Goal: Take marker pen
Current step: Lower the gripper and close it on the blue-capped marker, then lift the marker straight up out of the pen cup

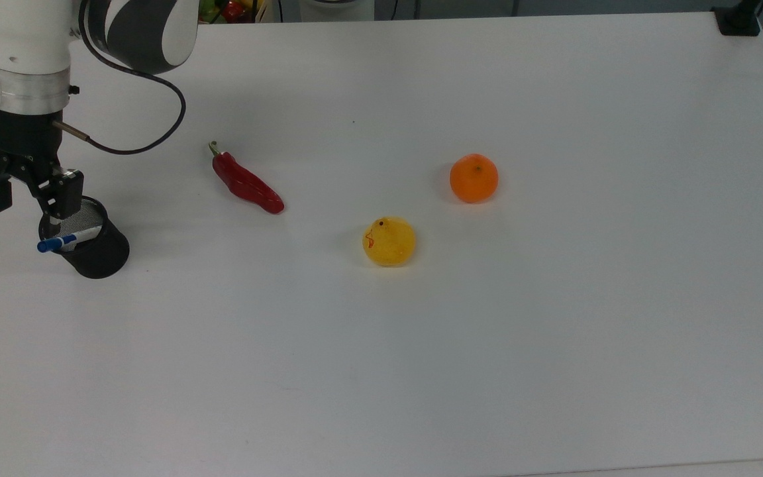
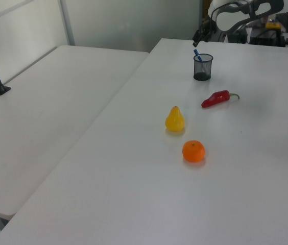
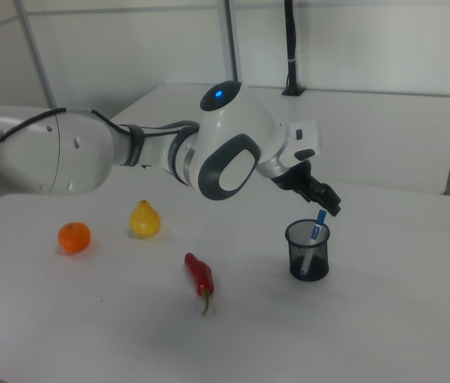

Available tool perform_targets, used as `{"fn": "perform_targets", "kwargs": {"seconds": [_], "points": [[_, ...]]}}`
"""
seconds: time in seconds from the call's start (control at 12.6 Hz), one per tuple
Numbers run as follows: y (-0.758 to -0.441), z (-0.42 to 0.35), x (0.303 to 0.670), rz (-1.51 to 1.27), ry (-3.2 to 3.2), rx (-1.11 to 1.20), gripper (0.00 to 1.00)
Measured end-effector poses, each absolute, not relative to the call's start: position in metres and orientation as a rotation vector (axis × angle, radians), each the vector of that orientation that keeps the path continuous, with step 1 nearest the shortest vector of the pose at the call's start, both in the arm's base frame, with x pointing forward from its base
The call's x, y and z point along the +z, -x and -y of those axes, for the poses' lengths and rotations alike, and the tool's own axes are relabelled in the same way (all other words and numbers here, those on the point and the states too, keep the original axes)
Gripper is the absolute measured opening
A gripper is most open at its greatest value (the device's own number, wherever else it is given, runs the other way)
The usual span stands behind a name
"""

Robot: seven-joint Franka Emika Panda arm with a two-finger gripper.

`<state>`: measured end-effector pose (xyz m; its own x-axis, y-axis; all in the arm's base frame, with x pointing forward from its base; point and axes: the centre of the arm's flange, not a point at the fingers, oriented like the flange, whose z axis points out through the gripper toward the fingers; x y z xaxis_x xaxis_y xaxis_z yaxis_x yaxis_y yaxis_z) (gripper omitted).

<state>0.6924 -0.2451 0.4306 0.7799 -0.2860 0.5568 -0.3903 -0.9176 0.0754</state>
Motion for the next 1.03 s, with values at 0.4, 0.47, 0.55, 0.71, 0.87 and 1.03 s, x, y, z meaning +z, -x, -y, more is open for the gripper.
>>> {"fn": "perform_targets", "kwargs": {"seconds": [0.4, 0.47, 0.55, 0.71, 0.87, 1.03], "points": [[-0.697, 0.241, 0.406, 0.523, -2.801, 0.78, 0.56], [-0.698, 0.241, 0.4, 0.521, -2.804, 0.769, 0.53], [-0.699, 0.24, 0.394, 0.518, -2.807, 0.757, 0.52], [-0.7, 0.24, 0.389, 0.507, -2.81, 0.745, 0.41], [-0.7, 0.24, 0.39, 0.487, -2.809, 0.746, 0.17], [-0.701, 0.24, 0.391, 0.461, -2.808, 0.747, 0.17]]}}
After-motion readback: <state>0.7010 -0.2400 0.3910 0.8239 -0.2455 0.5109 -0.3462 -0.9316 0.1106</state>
